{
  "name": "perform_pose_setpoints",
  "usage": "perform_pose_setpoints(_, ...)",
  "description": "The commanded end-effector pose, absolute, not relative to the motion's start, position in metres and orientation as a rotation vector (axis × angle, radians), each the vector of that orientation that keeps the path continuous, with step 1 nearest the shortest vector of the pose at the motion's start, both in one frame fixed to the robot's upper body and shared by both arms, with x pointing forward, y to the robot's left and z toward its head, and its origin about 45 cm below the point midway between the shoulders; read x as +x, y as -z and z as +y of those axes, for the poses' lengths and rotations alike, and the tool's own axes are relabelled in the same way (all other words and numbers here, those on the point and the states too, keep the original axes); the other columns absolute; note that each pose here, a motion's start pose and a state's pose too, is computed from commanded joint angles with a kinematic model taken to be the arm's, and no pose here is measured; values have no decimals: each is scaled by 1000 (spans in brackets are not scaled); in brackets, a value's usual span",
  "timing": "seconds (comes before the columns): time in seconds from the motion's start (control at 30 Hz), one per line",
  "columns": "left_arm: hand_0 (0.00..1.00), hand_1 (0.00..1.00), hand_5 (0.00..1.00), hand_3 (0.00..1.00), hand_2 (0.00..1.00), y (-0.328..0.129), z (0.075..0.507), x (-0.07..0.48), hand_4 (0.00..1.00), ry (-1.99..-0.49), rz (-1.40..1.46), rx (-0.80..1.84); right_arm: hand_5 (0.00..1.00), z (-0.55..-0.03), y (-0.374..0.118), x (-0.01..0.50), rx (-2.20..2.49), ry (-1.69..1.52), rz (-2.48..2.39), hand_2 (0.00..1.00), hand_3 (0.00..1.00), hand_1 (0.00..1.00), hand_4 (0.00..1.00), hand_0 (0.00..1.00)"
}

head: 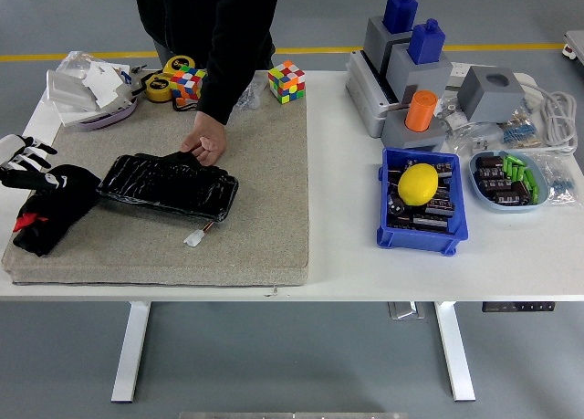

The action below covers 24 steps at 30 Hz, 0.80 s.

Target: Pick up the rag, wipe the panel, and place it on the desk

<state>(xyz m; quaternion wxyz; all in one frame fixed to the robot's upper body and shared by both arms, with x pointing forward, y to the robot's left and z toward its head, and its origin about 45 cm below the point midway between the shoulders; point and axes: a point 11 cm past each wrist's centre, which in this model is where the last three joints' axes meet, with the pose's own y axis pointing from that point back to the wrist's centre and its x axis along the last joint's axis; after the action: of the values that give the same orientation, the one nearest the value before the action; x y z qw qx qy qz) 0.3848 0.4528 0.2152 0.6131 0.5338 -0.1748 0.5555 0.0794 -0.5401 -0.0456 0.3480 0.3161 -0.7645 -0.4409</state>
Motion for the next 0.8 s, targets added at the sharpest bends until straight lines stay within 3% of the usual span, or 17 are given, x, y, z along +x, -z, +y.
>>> perform_pose_setpoints(0.8,576,691,384,812,730,-186,447,377,998,-1240,-359,1265,512,-542,44,79,815,1141,-1992,683,593,680,998,728)
